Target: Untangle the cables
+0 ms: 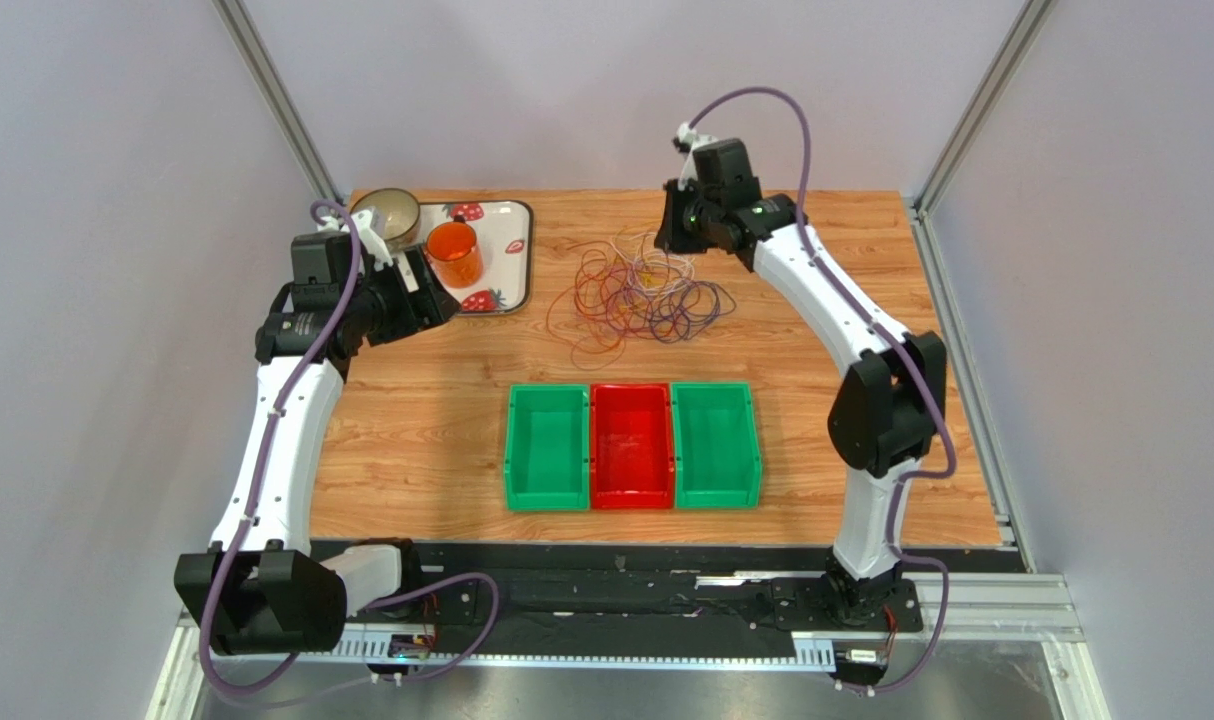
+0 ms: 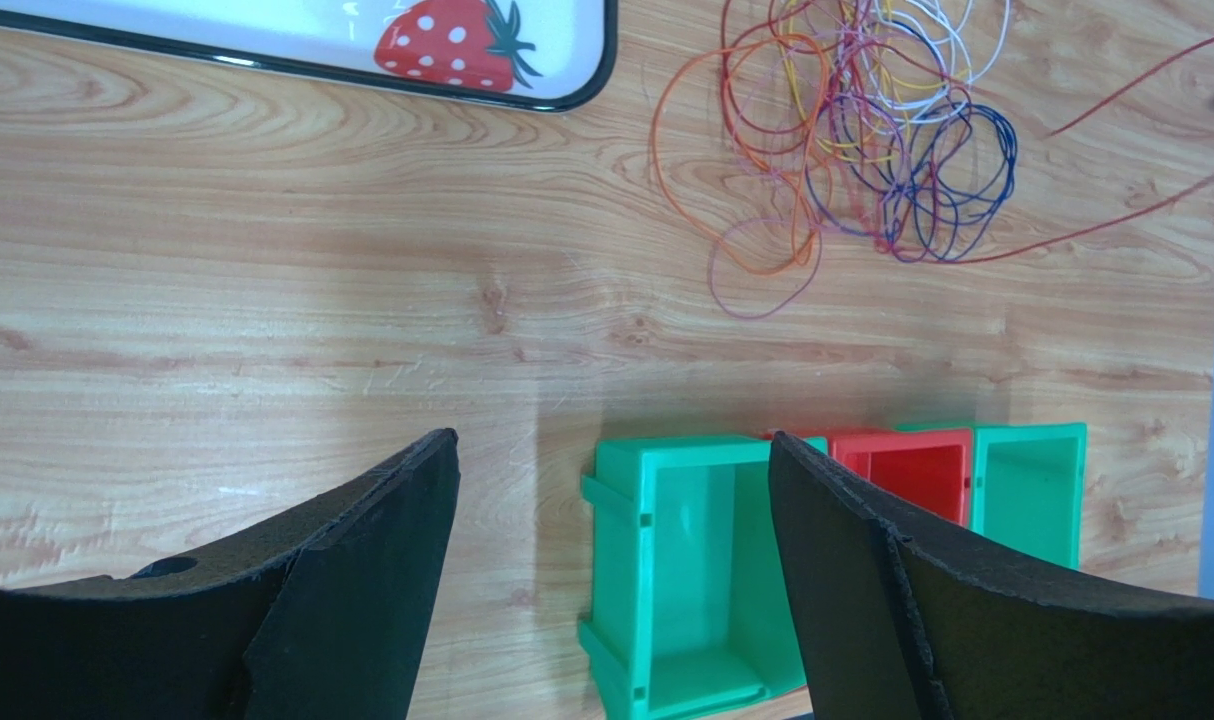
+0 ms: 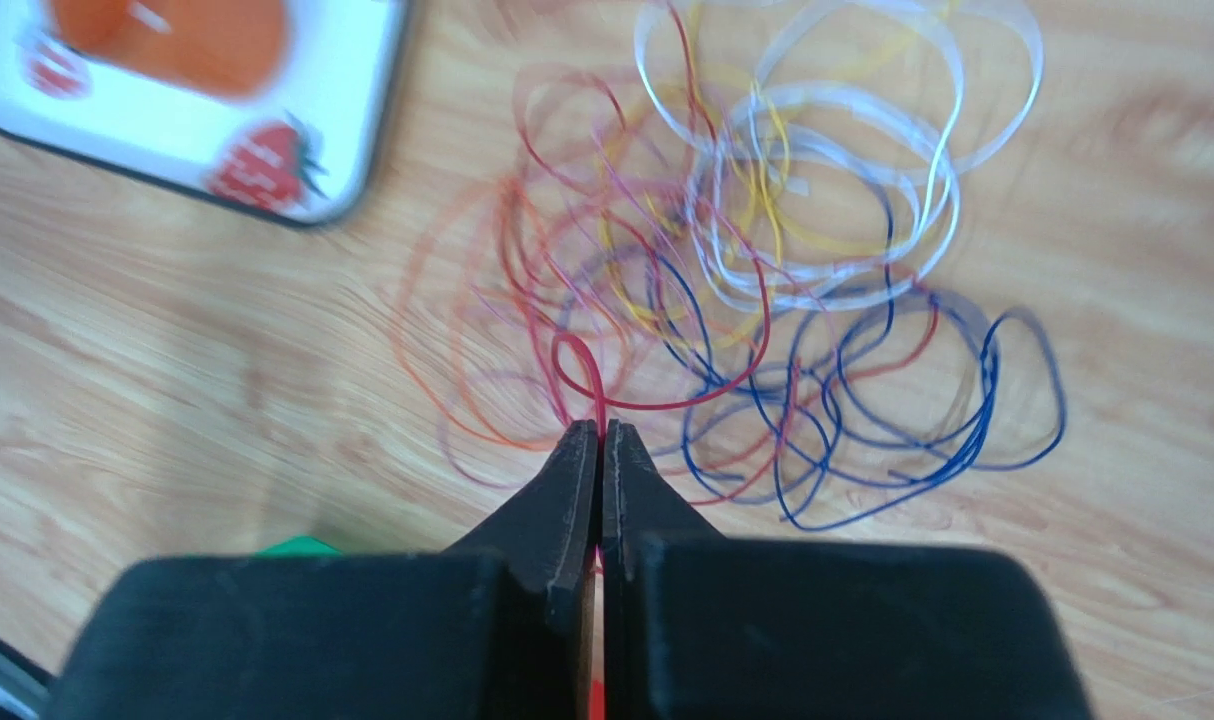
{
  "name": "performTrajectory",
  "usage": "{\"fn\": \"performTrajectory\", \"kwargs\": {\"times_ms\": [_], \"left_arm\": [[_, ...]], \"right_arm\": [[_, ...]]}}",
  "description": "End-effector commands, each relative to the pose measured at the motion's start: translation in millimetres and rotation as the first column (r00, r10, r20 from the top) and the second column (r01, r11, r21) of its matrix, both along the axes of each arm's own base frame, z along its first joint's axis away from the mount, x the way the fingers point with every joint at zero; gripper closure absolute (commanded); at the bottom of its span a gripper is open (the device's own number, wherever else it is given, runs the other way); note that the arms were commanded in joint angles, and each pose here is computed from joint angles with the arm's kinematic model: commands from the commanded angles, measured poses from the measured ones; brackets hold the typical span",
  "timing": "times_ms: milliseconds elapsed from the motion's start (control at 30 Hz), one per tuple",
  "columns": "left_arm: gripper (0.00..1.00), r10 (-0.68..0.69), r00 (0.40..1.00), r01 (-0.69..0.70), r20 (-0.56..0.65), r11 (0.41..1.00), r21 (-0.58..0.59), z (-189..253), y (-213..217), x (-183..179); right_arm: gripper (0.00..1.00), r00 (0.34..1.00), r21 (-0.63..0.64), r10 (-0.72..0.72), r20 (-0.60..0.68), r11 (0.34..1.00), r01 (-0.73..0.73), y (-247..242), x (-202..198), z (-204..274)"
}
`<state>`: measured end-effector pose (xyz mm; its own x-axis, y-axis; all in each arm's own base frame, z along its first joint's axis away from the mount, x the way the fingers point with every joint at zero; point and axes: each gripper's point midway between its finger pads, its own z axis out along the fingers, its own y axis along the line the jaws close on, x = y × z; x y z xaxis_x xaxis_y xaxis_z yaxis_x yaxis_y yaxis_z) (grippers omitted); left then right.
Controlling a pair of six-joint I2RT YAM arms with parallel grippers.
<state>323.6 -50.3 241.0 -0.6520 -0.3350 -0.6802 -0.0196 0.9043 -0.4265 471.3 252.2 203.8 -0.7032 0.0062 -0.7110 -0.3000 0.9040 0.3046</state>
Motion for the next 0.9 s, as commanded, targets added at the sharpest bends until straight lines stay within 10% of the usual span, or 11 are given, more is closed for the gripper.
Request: {"fn": "performTrajectory", "kwargs": {"times_ms": [0,267,600,867], "left_arm": [[0.16,-0.013,0.999,0.013,0.049,1.000,0.004,14.6,-0.7,-2.0],[0.16,-0.013,0.999,0.013,0.049,1.000,0.003,14.4,-0.4,-1.5],[0.16,-0.103,0.992,0.107,0.079,0.993,-0.046,17.5,-21.2,-0.4],[0.16,-0.251,0.963,0.258,0.100,0.964,-0.058,25.8,-72.0,-5.0]], "right_arm": [[1.00,0.911,0.216,-0.020,0.412,0.973,-0.076,3.7,-19.3,199.7],[1.00,0.680,0.369,-0.117,0.724,0.898,-0.239,-13.5,-82.7,346.9],[1.00,0.800,0.335,-0.133,0.586,0.938,-0.088,-11.4,-44.7,263.3],[1.00,0.734,0.369,-0.146,0.663,0.917,-0.152,-10.6,-53.4,316.4]]}}
